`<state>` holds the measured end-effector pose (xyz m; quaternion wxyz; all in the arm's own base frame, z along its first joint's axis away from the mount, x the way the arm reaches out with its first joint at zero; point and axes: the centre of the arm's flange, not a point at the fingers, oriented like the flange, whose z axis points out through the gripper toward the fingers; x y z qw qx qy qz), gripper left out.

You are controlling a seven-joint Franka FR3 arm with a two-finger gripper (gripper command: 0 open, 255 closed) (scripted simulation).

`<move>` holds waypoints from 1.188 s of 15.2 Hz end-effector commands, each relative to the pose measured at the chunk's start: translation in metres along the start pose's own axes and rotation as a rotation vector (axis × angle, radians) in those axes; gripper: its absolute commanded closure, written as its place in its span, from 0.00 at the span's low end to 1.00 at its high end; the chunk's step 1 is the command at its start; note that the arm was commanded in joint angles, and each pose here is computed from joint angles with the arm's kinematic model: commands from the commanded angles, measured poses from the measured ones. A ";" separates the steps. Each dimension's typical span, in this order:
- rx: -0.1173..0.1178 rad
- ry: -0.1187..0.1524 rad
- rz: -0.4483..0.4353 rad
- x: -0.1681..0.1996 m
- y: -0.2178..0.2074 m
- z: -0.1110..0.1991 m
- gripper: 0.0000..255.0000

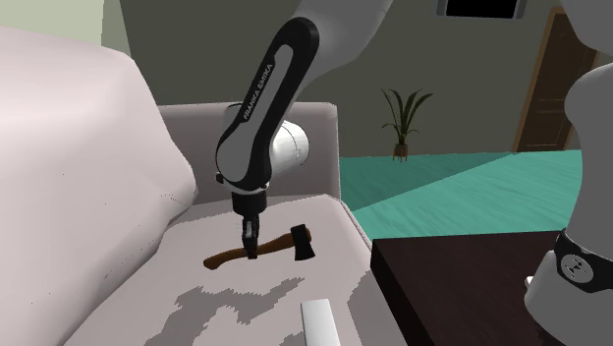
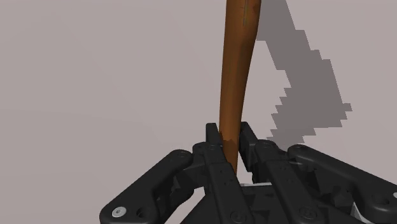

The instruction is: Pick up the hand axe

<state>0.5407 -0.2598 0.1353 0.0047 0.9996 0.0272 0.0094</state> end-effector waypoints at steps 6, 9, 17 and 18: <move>0.000 0.000 0.000 0.001 0.000 -0.026 1.00; 0.000 0.000 0.000 0.001 0.001 -0.042 1.00; 0.000 0.000 0.000 0.002 0.001 -0.079 1.00; 0.000 0.000 0.000 0.002 0.001 -0.079 1.00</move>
